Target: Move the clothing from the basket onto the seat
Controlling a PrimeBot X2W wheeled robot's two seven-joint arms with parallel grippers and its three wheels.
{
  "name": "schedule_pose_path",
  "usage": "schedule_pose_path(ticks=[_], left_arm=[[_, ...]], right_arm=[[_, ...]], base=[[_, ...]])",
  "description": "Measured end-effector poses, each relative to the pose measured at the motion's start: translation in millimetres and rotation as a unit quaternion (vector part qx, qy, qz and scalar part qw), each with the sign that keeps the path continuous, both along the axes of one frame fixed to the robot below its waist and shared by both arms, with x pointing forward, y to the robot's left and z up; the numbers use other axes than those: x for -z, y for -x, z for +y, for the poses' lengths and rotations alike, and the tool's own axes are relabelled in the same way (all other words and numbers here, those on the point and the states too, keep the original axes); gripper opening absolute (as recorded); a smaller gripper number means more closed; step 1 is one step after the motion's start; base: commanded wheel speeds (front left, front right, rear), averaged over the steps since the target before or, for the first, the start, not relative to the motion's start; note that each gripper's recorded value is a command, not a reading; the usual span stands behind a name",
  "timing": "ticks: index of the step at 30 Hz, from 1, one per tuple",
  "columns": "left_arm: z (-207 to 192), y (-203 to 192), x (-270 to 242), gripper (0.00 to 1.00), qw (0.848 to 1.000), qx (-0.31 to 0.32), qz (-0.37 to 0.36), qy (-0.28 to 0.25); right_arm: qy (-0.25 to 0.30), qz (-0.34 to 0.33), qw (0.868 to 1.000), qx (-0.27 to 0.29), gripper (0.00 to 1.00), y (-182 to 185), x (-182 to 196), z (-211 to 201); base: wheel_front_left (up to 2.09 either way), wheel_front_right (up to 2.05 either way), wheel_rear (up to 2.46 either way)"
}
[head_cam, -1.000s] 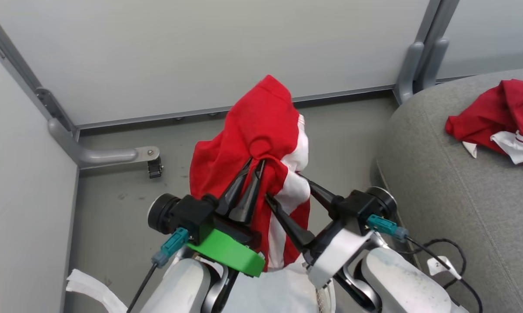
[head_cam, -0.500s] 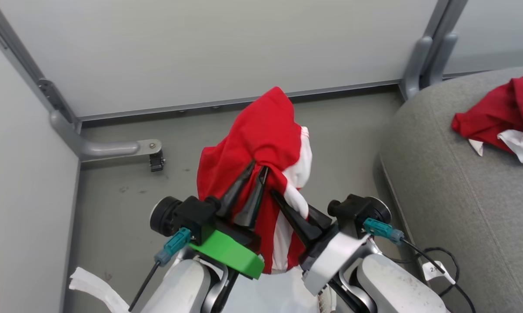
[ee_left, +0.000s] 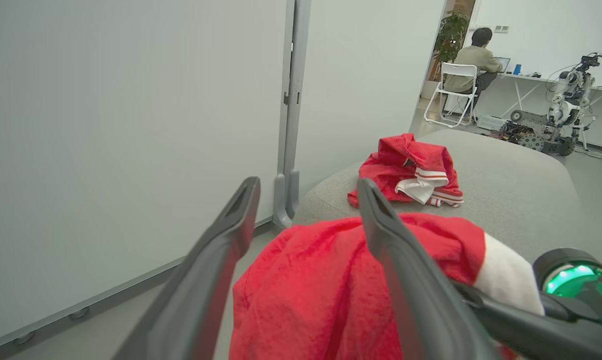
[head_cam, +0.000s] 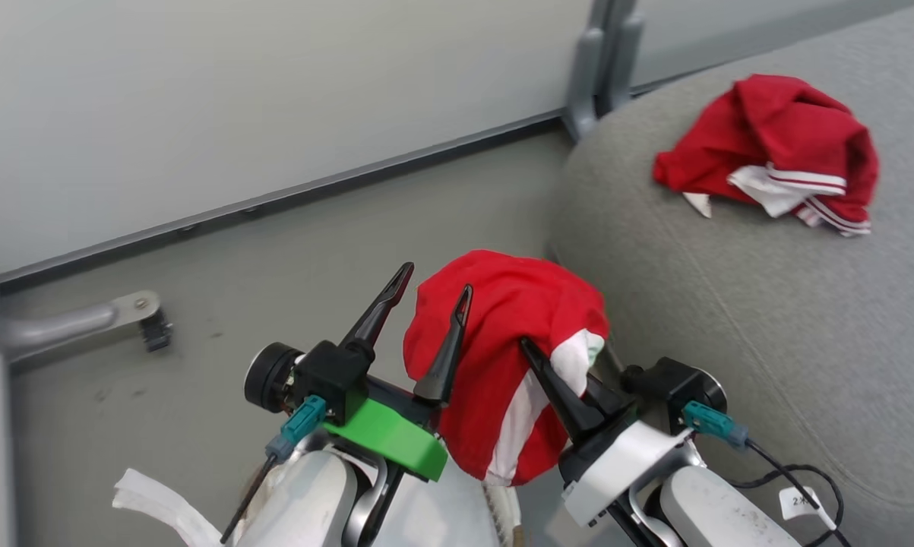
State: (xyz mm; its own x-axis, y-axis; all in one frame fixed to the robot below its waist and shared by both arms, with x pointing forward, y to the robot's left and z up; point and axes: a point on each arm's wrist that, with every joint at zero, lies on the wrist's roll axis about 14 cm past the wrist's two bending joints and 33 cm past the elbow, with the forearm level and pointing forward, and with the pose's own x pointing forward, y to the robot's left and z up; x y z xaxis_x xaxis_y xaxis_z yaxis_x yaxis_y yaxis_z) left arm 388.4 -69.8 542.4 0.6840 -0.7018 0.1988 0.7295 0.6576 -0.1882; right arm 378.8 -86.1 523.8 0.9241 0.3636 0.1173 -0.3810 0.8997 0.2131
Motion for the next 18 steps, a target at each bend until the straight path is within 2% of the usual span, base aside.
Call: schedule_pose_path(ticks=[9,14,18], left_arm=[[-60.7,14.5,9.2,1.00,0.996,0.091,0.008,-0.001],[-100.8,34.9,11.0,1.00,0.987,0.162,0.007,-0.001],[-117.3,42.2,19.6,1.00,0.981,0.195,0.020,0.000]], right_arm=[[0.009,0.012,0.993,0.113,0.00,24.6,6.8,-71.6],[0.018,0.014,0.979,0.203,0.00,44.9,6.8,-127.1],[0.035,0.009,0.966,0.255,0.00,54.1,1.9,-161.8]], base=[[0.00,0.00,0.00],[0.00,0.00,0.00],[0.00,0.00,0.00]])
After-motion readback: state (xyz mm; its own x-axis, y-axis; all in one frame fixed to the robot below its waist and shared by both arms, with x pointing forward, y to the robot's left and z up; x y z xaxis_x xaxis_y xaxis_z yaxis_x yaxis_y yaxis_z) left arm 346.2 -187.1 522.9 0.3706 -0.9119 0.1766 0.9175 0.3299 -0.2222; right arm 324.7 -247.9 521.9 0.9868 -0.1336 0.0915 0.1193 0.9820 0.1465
